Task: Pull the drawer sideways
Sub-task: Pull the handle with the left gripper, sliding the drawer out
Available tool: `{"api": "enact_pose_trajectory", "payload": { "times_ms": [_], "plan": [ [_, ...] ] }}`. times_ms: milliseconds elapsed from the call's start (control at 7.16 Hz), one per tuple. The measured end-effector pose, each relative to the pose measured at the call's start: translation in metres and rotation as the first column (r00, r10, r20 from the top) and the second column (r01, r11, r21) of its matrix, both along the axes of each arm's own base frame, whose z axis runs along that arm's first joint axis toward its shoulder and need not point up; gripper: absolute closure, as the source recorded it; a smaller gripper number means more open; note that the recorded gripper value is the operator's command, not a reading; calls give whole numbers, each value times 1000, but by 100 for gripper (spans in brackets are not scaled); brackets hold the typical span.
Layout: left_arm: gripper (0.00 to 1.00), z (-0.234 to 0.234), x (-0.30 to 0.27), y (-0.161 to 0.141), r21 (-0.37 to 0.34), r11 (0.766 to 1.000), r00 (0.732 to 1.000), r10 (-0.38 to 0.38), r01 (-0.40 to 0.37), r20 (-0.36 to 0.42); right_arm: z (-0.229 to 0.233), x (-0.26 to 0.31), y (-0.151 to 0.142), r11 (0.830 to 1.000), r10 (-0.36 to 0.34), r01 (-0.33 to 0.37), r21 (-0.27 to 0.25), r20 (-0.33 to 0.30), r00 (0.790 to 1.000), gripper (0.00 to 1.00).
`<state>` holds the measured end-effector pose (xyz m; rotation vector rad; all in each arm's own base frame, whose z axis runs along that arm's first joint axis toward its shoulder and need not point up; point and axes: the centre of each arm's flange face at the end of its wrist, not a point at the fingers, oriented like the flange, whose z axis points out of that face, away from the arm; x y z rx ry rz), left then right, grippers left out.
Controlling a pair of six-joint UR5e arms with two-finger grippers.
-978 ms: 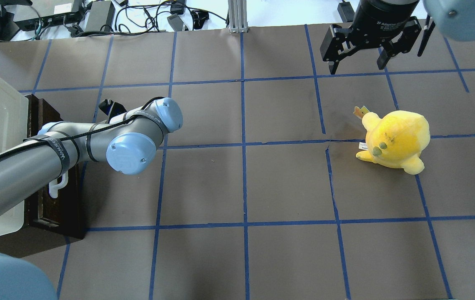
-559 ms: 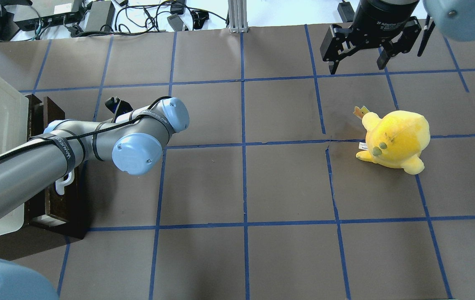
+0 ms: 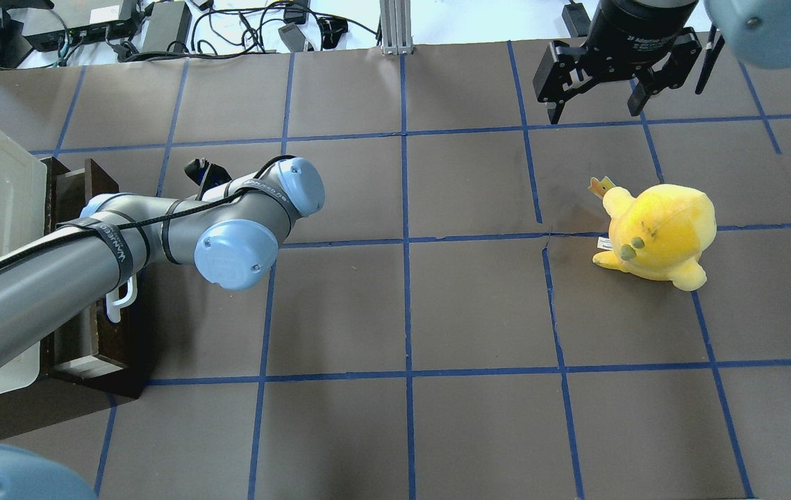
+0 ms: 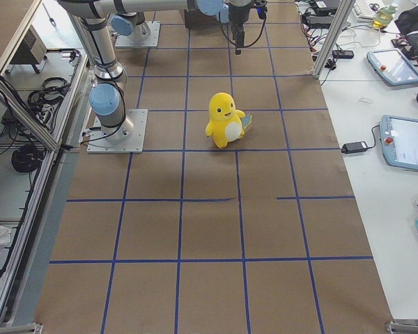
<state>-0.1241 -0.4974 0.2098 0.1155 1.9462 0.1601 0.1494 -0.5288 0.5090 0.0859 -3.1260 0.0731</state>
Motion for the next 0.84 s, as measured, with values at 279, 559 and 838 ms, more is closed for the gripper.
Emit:
{"api": "enact_pose_trajectory", "payload": {
  "times_ms": [279,559,838],
  "plan": [
    [74,4,-9,-2,-15,1000,1000,-11,11,-10,0,0,0,1000,0,0,0,0,1000,0],
    [74,6,-21,-3,-23,1000,999,-21,21,-31,0,0,0,1000,0,0,0,0,1000,0],
    [74,6,-26,-2,-24,999,999,-24,23,-44,0,0,0,1000,0,0,0,0,1000,0]
  ]
}}
